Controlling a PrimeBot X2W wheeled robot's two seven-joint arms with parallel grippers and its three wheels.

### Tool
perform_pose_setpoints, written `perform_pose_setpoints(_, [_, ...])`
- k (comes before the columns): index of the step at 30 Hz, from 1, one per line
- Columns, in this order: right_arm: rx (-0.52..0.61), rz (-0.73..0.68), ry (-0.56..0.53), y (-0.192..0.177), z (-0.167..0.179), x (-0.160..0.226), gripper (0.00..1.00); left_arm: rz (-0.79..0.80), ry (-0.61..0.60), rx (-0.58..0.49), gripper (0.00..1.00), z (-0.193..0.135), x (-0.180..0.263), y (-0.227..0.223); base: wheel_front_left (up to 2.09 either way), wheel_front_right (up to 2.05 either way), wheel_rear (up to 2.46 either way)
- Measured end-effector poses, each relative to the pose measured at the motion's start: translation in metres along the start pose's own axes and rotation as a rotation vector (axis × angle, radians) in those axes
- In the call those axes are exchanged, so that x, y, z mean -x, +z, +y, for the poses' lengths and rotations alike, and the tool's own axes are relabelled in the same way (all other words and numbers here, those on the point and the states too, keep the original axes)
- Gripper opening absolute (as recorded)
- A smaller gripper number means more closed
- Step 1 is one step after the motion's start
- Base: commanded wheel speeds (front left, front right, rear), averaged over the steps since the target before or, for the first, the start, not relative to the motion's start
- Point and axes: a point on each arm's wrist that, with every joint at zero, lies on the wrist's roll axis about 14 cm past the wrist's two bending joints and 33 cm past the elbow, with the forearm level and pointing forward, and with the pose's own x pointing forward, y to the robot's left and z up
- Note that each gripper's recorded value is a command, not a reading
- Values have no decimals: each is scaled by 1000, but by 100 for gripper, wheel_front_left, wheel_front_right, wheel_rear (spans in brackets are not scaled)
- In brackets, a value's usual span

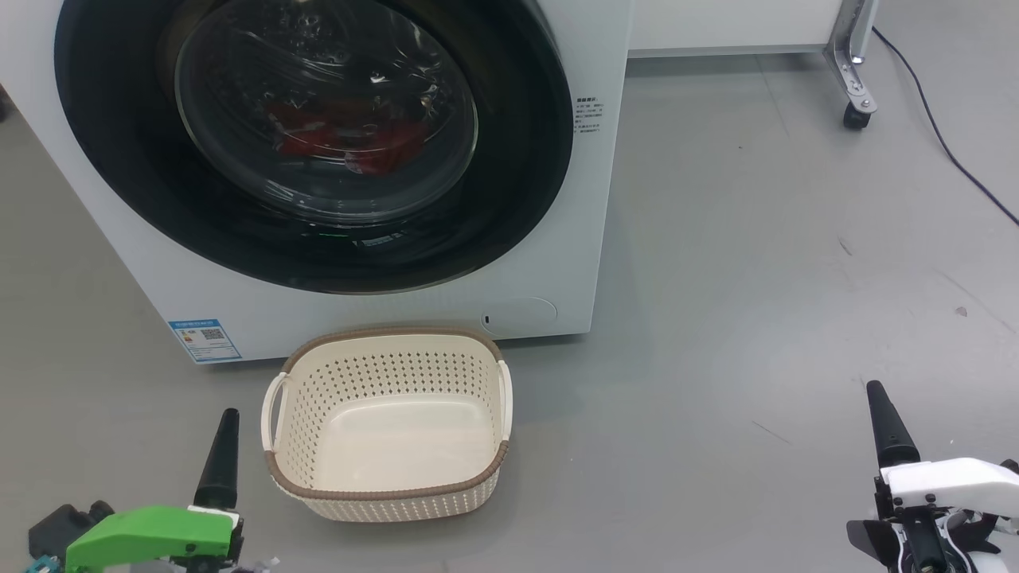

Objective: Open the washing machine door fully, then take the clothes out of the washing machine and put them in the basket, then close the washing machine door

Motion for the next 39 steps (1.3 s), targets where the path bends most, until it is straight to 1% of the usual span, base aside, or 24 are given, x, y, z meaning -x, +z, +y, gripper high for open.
perform_pose_setpoints(6, [156, 24, 10, -3, 1, 0, 100, 18, -12, -160, 100, -4, -3, -1, 0, 0, 0])
perform_pose_setpoints(11, [288, 41, 10, -5, 2, -1, 100, 31, -18, -269, 100, -8, -4, -4, 0, 0, 0])
perform_pose_setpoints(14, [357, 52, 12, -9, 2, 0, 100, 34, -27, -367, 100, -11, -5, -4, 0, 0, 0])
perform_pose_setpoints(18, [443, 62, 12, -12, 1, 0, 100, 37, -34, -449, 100, -13, -5, -8, 0, 0, 0])
perform_pose_setpoints(23, [542, 76, 18, -17, 2, 2, 100, 56, -45, -596, 100, -15, -4, -15, 0, 0, 0])
perform_pose_setpoints(25, [564, 76, 22, -18, 2, 2, 100, 56, -45, -613, 100, -15, -3, -16, 0, 0, 0])
perform_pose_setpoints(33, [716, 78, 46, -25, 7, 4, 100, 80, -71, -806, 100, -17, -1, -30, 0, 0, 0])
perform_pose_setpoints(39, [813, 77, 77, -32, 13, 5, 100, 82, -90, -909, 100, -18, 1, -37, 0, 0, 0])
